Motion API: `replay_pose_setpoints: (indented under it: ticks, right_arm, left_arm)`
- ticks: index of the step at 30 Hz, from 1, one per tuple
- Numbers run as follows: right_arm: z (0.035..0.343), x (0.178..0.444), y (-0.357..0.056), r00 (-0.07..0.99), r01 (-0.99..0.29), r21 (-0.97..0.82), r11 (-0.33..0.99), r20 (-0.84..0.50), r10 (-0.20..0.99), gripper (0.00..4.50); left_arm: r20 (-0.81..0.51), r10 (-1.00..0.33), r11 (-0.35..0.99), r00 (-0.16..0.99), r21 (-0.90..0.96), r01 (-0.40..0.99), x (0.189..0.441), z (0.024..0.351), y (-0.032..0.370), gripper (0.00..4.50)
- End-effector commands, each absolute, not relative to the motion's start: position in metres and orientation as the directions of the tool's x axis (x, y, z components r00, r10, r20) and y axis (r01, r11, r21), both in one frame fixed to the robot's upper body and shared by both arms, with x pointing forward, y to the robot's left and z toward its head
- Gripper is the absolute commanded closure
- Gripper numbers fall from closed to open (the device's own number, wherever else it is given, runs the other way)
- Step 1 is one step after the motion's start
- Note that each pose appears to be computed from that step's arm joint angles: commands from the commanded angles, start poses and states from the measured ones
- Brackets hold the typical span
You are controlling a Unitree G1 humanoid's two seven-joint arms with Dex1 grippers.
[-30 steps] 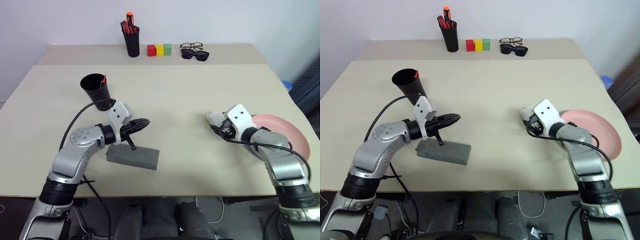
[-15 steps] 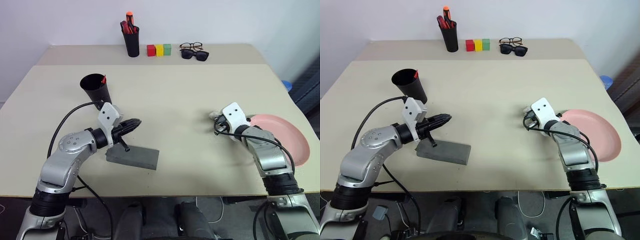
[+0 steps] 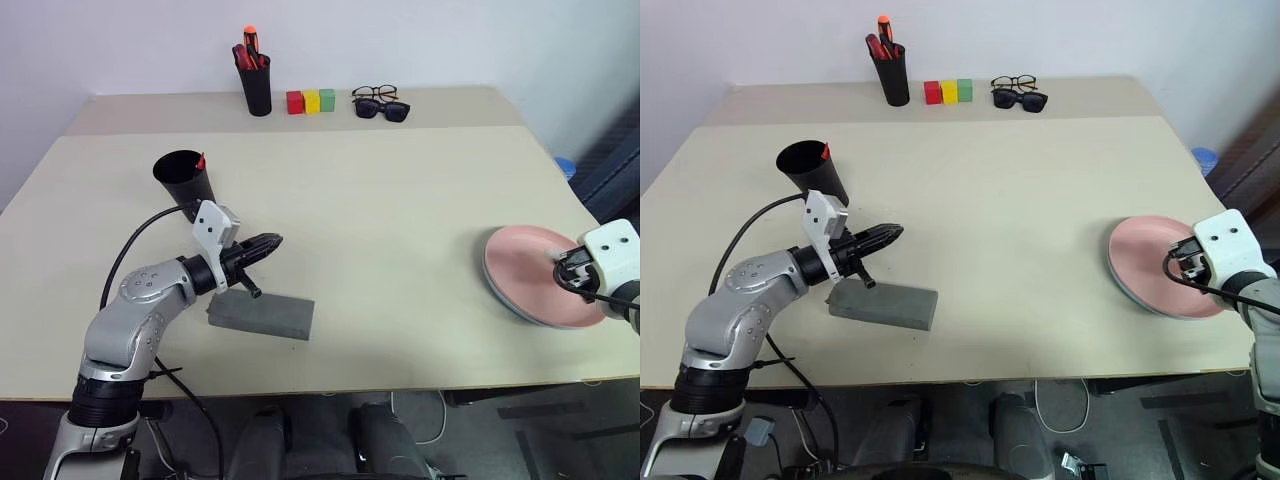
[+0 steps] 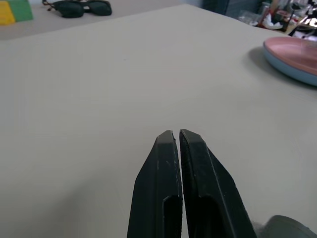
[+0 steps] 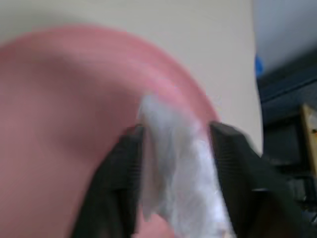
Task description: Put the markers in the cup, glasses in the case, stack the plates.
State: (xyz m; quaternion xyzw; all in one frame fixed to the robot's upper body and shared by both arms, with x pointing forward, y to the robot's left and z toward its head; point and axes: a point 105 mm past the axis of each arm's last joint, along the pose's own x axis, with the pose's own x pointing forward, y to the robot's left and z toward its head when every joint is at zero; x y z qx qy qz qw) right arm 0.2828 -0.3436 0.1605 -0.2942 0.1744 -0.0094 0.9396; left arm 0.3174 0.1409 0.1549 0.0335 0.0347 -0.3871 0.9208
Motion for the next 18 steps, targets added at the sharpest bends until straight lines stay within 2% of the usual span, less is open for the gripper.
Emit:
replay_pose_setpoints:
  ticks: [1,5,10,14,18]
  right_arm:
    - [0.193,0.298,-0.319,0.979,-0.122,-0.592,0.796,-0.203,-0.002,0.70]
    - [0.200,0.317,-0.281,0.971,-0.238,-0.535,0.810,-0.152,0.185,0.70]
    - [0.190,0.335,-0.221,0.881,-0.464,-0.408,0.786,-0.118,0.459,0.70]
    - [0.186,0.344,-0.199,0.825,-0.553,-0.333,0.764,-0.090,0.558,0.70]
    - [0.180,0.353,-0.188,0.784,-0.610,-0.298,0.734,-0.098,0.613,0.70]
  left_arm:
    - [-0.042,-0.641,0.761,0.767,0.094,0.642,0.319,0.169,0.164,4.39]
    - [-0.048,-0.520,0.843,0.853,0.129,0.521,0.313,0.169,0.204,4.39]
    - [-0.034,-0.246,0.950,0.969,0.191,0.248,0.293,0.169,0.271,4.39]
    - [-0.041,-0.091,0.965,0.995,0.243,0.098,0.270,0.165,0.304,4.39]
    - [-0.050,-0.039,0.966,0.998,0.254,0.050,0.255,0.158,0.310,4.39]
